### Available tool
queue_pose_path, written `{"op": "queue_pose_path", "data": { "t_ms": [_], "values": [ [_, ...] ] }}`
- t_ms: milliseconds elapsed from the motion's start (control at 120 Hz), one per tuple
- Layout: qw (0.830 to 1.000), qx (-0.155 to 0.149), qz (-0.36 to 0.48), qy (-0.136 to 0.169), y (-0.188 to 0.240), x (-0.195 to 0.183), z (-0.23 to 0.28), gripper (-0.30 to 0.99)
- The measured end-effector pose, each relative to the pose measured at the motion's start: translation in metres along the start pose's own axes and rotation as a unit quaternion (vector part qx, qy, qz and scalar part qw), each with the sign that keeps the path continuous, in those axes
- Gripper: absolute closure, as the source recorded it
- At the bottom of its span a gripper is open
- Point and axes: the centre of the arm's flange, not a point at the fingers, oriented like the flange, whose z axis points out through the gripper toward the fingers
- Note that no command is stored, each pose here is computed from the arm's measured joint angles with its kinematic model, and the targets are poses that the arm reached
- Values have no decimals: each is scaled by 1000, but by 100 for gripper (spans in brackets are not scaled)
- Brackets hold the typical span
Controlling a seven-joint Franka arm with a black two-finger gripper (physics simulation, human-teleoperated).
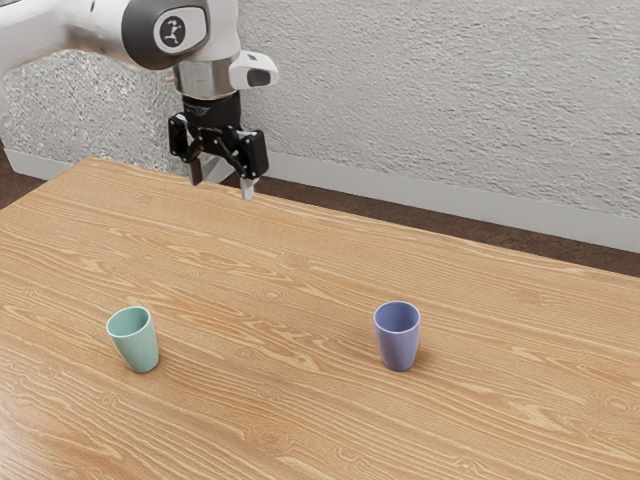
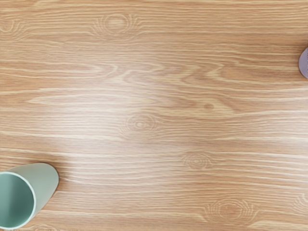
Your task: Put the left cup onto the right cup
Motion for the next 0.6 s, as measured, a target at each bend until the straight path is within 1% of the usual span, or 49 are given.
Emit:
{"op": "queue_pose_path", "data": {
  "t_ms": [175, 417, 600],
  "values": [
    [1000, 0, 2, -1, 2, 0, 1, 0],
    [999, 9, -2, -51, -2, 2, 56, 0],
    [997, 12, -12, -72, -12, 2, 94, 0]
  ]
}}
